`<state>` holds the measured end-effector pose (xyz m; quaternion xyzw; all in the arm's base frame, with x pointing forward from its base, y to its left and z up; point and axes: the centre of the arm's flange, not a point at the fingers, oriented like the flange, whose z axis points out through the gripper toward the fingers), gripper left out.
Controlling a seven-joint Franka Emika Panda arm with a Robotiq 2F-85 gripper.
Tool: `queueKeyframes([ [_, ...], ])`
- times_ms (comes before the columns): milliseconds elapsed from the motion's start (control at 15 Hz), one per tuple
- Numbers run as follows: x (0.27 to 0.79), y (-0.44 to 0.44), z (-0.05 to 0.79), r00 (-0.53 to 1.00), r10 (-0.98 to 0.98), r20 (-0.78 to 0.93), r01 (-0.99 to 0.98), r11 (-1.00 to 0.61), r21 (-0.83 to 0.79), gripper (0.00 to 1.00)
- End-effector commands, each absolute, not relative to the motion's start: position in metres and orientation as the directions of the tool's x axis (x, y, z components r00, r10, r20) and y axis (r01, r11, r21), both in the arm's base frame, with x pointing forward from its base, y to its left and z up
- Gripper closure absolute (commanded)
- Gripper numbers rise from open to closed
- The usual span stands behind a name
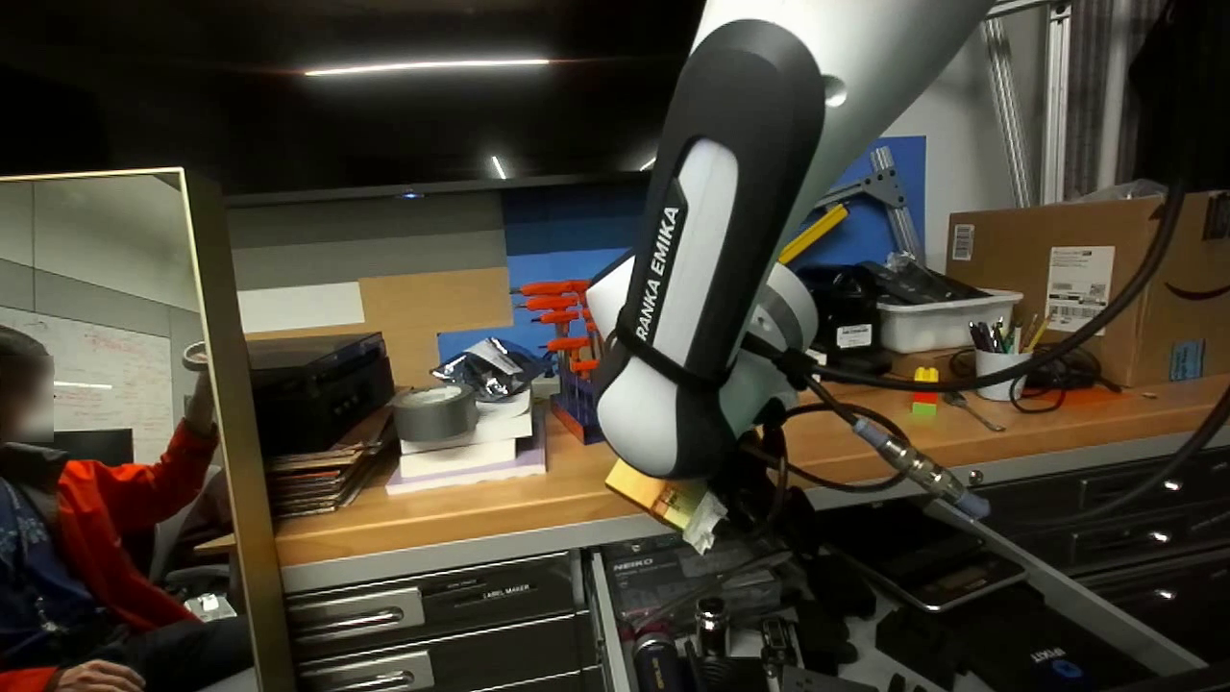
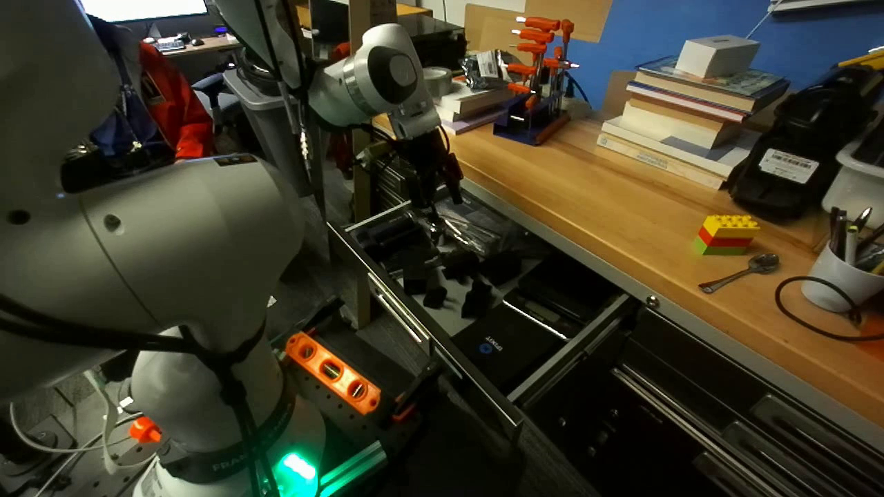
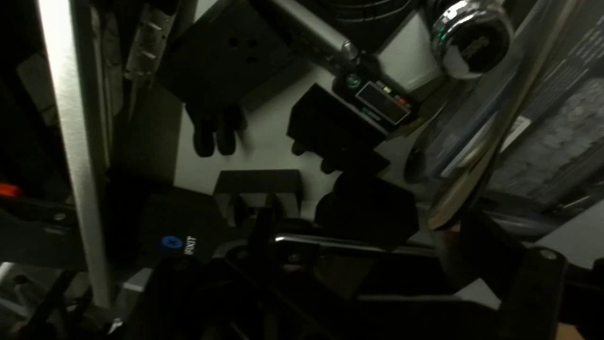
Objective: Put the black objects in the drawer, then close it
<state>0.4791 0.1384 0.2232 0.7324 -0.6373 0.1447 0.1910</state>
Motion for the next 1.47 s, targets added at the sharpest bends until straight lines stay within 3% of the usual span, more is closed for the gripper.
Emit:
queueKeyframes([
  [0,0.452,0.130,0.239,-0.009,-0.849,0.528,-0.990,0.083,0.117,0.00],
  [400,0.410,0.090,0.230,-0.231,-0.737,0.635,-0.903,0.405,0.142,0.00],
  [600,0.386,0.067,0.219,-0.334,-0.720,0.608,-0.839,0.521,0.156,0.00],
  [1400,0.330,0.019,0.169,-0.511,-0.826,0.238,-0.828,0.547,0.122,0.00],
])
